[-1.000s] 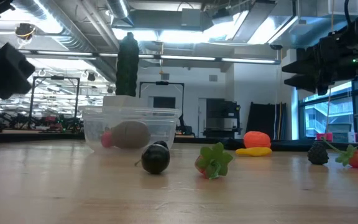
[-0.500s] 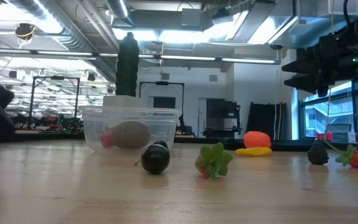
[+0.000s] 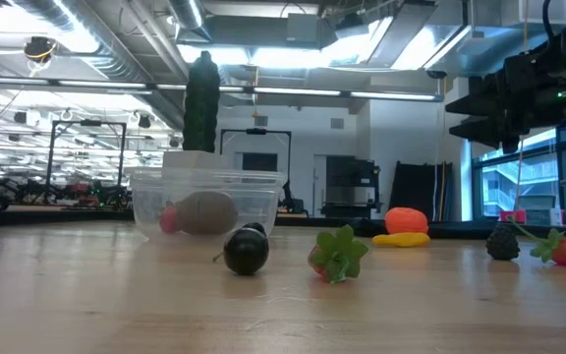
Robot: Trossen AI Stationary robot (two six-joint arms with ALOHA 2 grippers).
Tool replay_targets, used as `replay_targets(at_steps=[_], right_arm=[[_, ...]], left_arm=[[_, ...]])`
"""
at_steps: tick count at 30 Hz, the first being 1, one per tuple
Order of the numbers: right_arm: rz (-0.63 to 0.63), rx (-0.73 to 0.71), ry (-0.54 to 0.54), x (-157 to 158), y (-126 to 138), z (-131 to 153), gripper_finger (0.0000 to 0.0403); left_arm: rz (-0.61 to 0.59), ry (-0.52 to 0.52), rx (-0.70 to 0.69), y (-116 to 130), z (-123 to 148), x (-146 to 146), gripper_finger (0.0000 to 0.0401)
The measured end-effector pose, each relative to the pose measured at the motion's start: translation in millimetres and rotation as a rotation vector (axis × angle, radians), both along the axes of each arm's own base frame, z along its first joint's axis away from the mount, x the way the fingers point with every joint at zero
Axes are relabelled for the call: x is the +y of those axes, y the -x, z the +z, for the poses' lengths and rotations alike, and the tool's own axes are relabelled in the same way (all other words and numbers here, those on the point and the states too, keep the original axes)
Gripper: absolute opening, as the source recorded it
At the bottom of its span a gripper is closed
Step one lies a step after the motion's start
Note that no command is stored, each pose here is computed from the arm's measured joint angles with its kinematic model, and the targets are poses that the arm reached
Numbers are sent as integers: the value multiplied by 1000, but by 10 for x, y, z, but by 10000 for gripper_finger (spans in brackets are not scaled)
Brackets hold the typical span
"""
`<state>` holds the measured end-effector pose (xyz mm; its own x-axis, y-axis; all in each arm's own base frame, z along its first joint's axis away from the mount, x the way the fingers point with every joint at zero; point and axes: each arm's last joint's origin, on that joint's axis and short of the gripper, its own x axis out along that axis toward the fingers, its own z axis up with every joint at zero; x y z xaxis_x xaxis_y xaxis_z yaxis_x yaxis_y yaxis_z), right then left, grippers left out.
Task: Pick and placing Produce into tupperware
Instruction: Put the bottom blueberry into the transparent container
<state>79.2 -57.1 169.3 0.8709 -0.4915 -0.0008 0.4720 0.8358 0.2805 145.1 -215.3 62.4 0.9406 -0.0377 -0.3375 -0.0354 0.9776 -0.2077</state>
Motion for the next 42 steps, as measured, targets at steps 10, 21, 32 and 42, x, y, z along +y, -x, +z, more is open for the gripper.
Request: replay_targets(at_steps=[10,21,32,42], right_arm=[[0,-2,-3,0,0,0,339],[0,1,2,0,0,0,339],[0,1,3,0,0,0,339],[-1,1,1,0,0,0,339]], left_arm=[[50,-35,-9,-16,-135,-24,296],[-46,-169,8,26,-167,-85,296],[-34,-181,-1,29,-166,-83,296],[-33,-176,1,30,-168,-82,296]])
